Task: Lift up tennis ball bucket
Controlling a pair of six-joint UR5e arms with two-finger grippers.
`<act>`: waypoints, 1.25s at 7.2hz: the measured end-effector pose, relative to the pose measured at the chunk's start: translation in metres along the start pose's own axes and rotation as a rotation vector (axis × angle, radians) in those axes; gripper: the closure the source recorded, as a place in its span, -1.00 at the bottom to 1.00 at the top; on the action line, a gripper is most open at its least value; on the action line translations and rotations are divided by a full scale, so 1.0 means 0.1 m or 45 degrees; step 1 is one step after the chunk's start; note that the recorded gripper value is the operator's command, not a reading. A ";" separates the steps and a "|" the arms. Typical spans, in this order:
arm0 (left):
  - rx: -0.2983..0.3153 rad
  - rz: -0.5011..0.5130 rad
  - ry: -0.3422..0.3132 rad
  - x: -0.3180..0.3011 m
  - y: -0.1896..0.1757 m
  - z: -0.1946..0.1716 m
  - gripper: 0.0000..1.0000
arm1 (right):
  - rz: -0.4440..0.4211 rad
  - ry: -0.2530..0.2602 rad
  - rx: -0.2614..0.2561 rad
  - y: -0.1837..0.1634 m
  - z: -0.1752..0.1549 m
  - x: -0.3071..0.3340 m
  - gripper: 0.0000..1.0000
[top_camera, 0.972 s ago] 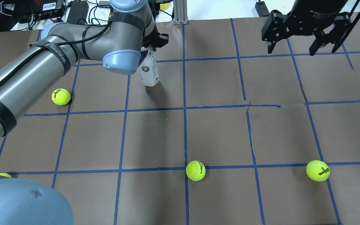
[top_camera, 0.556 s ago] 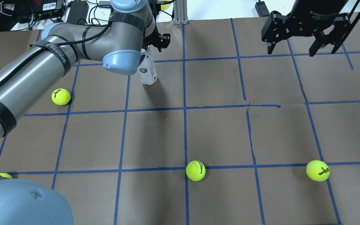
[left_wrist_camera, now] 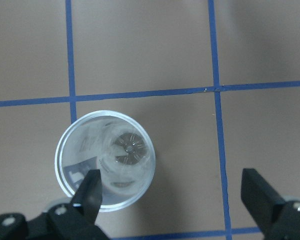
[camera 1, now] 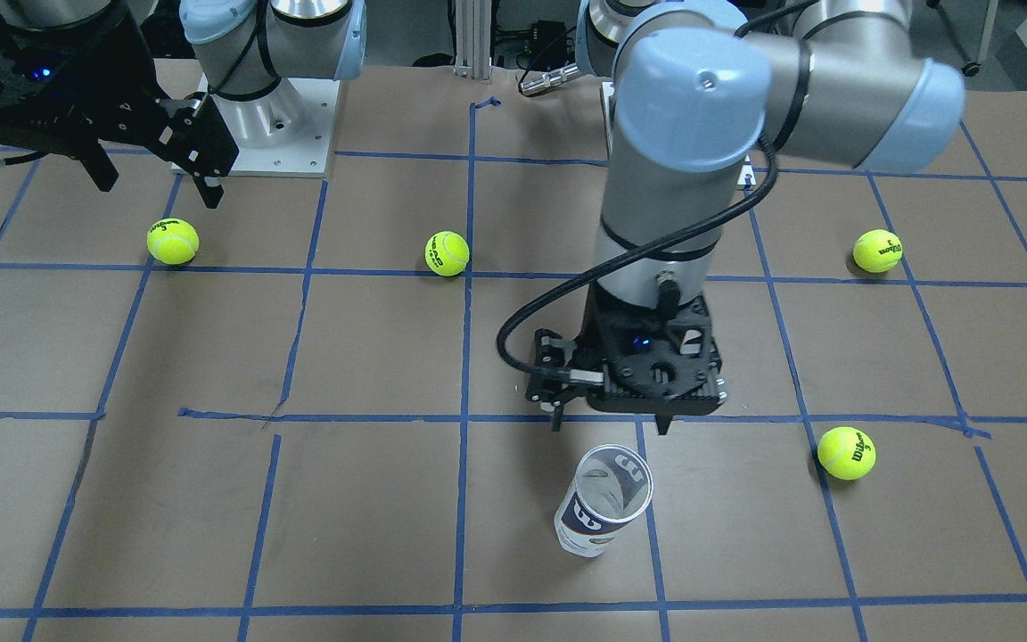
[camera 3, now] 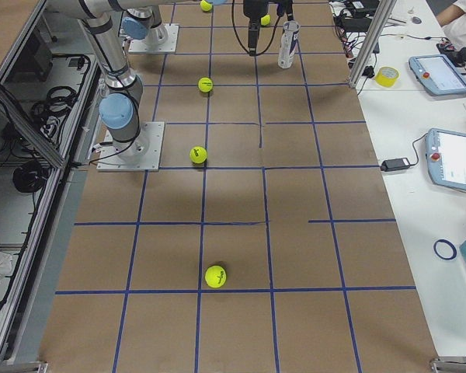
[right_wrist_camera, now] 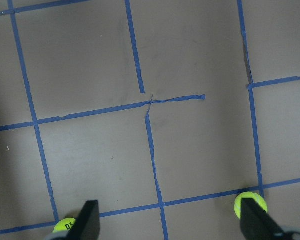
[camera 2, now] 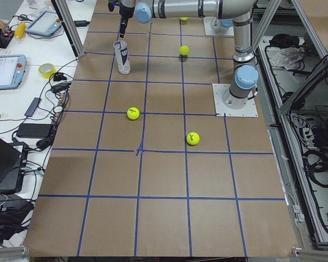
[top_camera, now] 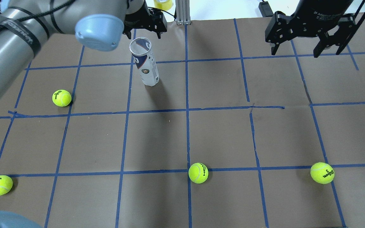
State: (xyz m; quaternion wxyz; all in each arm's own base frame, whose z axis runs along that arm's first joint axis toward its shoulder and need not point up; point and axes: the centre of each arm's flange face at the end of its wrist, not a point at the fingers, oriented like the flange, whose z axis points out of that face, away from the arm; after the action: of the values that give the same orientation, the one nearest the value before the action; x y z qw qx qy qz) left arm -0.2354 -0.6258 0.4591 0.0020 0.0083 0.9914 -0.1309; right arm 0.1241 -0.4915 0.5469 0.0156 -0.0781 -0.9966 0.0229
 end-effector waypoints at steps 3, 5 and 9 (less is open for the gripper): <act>-0.133 0.022 -0.050 -1.14 0.10 -0.64 -1.00 | 0.004 -0.004 -0.001 0.00 0.00 0.00 -1.00; -0.204 0.002 -0.060 -1.71 0.46 -0.88 -1.00 | -0.006 -0.017 0.022 -0.02 -0.02 -0.01 -1.00; -0.264 -0.112 -0.055 -1.84 0.94 -0.81 -1.00 | -0.011 -0.033 0.105 -0.10 -0.07 -0.03 -1.00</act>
State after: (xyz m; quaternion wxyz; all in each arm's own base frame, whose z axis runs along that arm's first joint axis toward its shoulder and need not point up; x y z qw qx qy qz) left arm -0.0498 -0.5173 0.5138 0.0185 -0.0383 0.9987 -0.0276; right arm 0.1255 -0.5014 0.5544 0.0060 -0.0726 -0.9952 0.0650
